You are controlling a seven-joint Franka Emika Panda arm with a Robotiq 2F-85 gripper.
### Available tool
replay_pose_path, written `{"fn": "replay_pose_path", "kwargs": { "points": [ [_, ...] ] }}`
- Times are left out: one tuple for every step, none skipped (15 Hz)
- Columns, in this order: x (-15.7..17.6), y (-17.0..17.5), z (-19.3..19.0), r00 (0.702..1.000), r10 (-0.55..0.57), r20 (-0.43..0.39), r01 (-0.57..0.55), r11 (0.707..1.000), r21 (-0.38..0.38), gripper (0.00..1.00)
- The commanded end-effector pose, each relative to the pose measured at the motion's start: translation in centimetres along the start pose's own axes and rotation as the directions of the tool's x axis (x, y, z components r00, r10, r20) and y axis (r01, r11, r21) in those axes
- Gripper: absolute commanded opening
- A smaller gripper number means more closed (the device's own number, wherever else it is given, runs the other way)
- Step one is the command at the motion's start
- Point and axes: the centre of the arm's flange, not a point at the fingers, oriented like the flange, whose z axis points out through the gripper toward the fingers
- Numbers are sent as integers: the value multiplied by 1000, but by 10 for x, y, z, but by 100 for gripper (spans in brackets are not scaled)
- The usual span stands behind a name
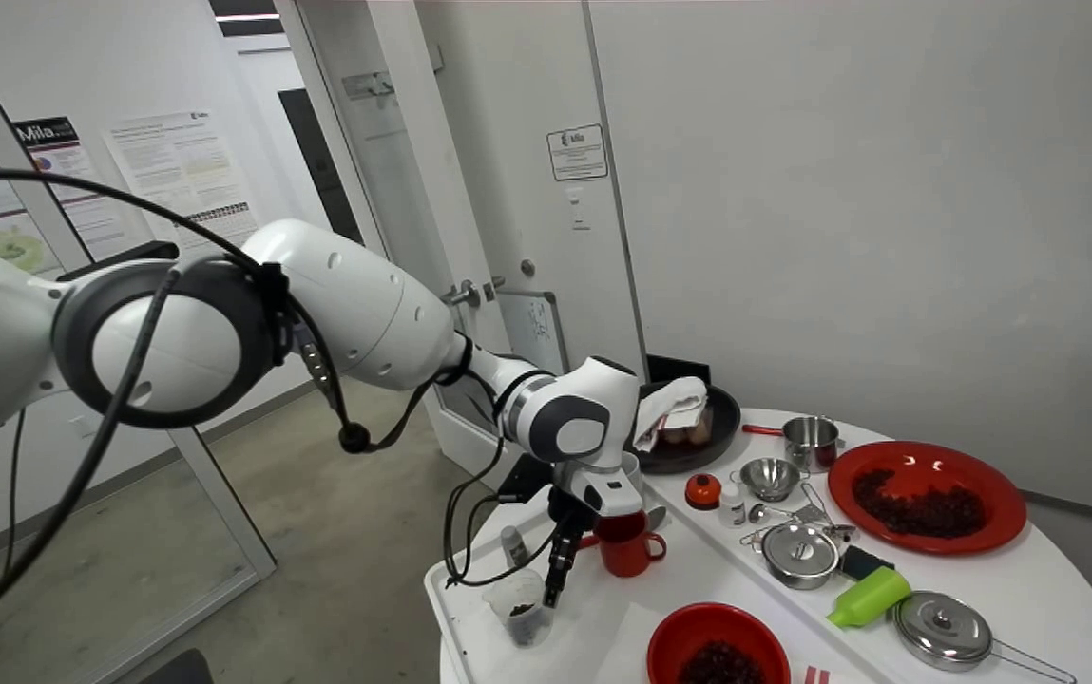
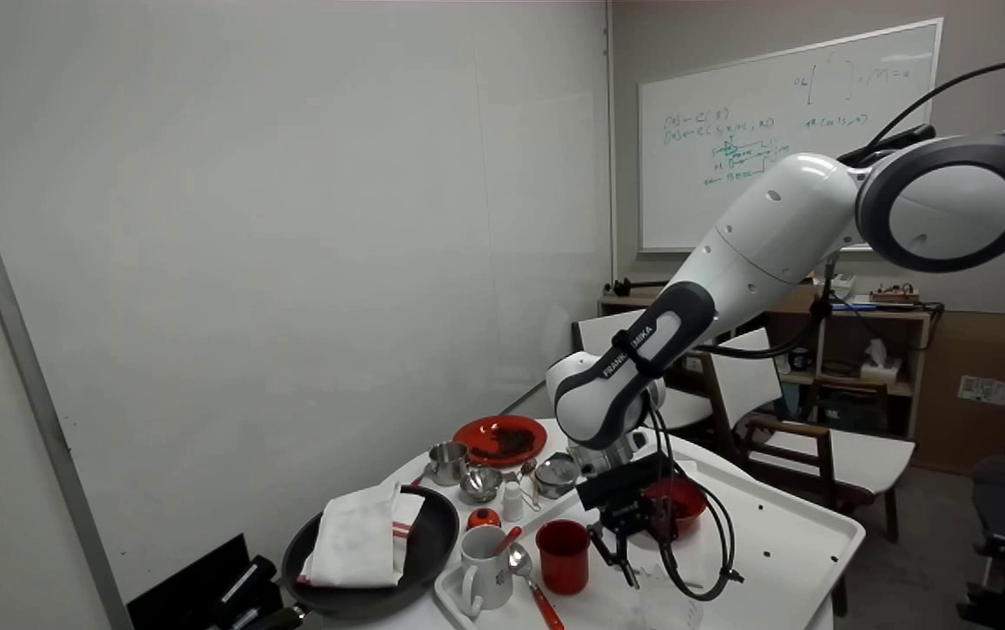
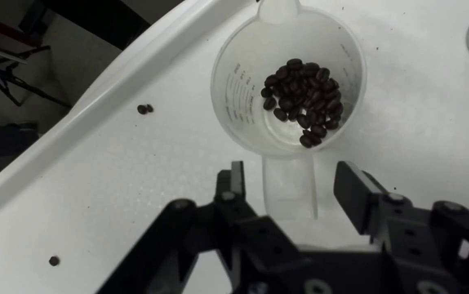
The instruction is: Pour some of the contents from the jug into the red bowl, pour the contents in the red cup into the red bowl then pour some of the contents from the jug into the red bowl
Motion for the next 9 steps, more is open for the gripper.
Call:
{"fn": "replay_pose_path", "kwargs": {
  "points": [
    [-1,-3,2,1000,10,20,-10,1000,2,28],
    [-1,-3,3,1000,10,21,-10,1000,1,21],
    [0,-3,3,1000,11,22,-11,1000,0,12],
    [0,-2,3,1000,12,23,-12,1000,0,8],
    [1,-2,3,1000,13,25,-13,1000,2,9],
    [1,-2,2,1000,15,26,-15,1000,4,12],
    [2,-2,1,1000,20,24,-20,1000,5,12],
    [3,-1,-1,999,27,20,-27,1000,8,12],
    [4,0,-4,999,37,12,-37,999,11,12]
  ]
}}
